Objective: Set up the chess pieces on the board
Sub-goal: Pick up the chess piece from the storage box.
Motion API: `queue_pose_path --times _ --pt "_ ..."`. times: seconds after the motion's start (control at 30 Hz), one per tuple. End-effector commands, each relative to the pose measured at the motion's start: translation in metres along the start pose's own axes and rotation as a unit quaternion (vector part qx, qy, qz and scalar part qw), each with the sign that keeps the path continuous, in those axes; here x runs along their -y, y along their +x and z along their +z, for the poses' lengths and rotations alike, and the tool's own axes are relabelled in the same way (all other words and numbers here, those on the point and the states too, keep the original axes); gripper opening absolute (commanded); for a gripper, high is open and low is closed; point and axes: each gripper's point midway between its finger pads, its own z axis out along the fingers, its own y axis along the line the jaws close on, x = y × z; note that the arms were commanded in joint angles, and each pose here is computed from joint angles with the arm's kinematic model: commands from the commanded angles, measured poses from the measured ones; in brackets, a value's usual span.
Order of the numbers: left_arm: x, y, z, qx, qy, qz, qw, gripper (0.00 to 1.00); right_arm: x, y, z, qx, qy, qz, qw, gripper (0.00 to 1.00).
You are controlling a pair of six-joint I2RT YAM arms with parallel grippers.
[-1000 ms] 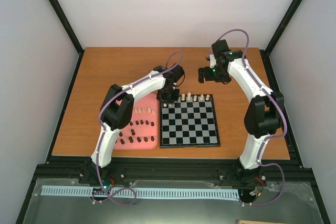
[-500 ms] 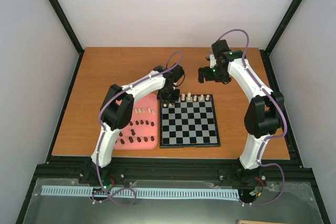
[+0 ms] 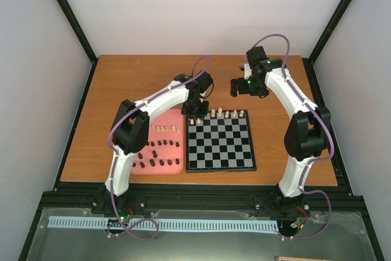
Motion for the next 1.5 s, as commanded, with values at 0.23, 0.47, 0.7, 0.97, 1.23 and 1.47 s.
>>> queue_pose_path --times 0.23,0.47,0.7,0.97,1.23,1.47 --pt "-0.019 0.006 -0.091 0.075 -0.016 -0.008 0.997 0.39 0.001 -0.004 -0.005 0.012 -0.006 0.002 1.000 1.00" --pt "-0.102 0.035 -0.077 0.072 -0.043 -0.123 0.989 0.39 -0.001 -0.004 -0.007 0.013 -0.010 0.002 1.000 1.00" --pt "-0.170 0.060 -0.064 0.065 -0.065 -0.205 0.974 0.39 -0.002 -0.001 -0.005 0.008 -0.014 0.003 1.000 1.00" --pt "-0.192 0.058 -0.040 0.054 -0.051 -0.253 0.965 0.38 -0.003 -0.001 -0.005 0.008 -0.016 0.002 1.000 1.00" --pt "-0.186 0.028 -0.025 0.059 -0.031 -0.272 0.960 0.38 -0.003 0.000 -0.005 0.006 -0.017 0.002 1.000 1.00" --pt "-0.189 0.029 -0.014 0.046 -0.035 -0.272 0.960 0.37 -0.001 0.001 -0.003 0.003 -0.013 0.000 1.000 1.00"
